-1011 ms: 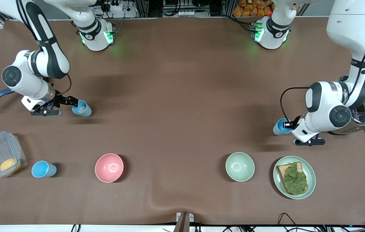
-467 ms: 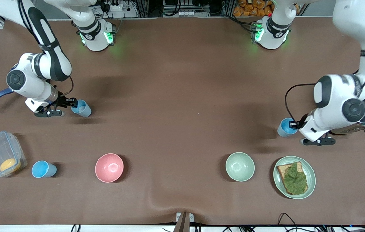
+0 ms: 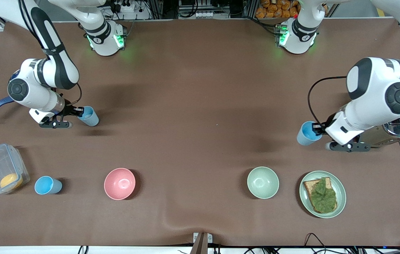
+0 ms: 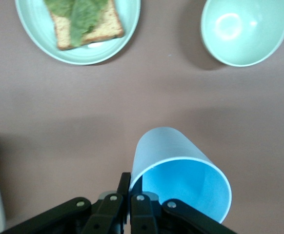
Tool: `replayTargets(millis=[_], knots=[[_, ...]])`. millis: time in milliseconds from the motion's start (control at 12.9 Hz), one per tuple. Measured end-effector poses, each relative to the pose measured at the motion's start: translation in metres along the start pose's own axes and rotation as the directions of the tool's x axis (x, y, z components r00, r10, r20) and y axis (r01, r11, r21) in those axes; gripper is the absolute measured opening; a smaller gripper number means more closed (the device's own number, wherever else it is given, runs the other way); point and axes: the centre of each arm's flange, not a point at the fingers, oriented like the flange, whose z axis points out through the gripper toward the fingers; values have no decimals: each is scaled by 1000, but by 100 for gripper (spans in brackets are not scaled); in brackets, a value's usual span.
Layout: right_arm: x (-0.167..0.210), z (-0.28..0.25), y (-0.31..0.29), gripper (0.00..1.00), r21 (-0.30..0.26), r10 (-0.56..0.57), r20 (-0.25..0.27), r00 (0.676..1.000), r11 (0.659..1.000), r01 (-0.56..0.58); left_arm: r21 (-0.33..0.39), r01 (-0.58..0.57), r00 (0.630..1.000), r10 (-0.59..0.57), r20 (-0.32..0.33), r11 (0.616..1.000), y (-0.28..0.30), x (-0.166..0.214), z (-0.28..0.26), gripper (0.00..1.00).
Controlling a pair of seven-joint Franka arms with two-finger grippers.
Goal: Stack blue cups with both arms
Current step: 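Carry the cup with the right gripper to the table center while the left gripper lifts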
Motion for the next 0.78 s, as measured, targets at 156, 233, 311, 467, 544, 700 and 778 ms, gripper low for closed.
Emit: replayTargets(millis=[156, 233, 311, 467, 544, 700, 778], knots=[[9, -19, -1, 5, 1, -3, 20, 1000, 1000, 3, -6, 11, 1000, -11, 1, 1000, 15, 1, 2, 3], [15, -34, -6, 5, -1, -15, 21, 1000, 1000, 15, -9, 9, 1000, -9, -2, 1000, 21, 2, 0, 3], [24, -55, -17, 4, -4, -37, 19, 999, 999, 37, -11, 5, 1000, -5, -6, 1000, 25, 2, -5, 3], [41, -96, -53, 4, 17, -74, -6, 997, 997, 74, -9, 3, 1000, -3, 5, 1000, 26, 0, -25, 3], [46, -112, -79, 4, 34, -85, -21, 996, 996, 86, -8, 2, 1000, -2, 9, 1000, 27, -1, -35, 3], [49, -128, -132, 4, 42, -68, -18, 997, 997, 69, -7, 10, 1000, -10, 20, 1000, 31, -3, -41, 3], [50, -130, -162, 4, 48, -47, -15, 999, 998, 47, -5, 11, 999, -11, 34, 1000, 32, -4, -39, 3]])
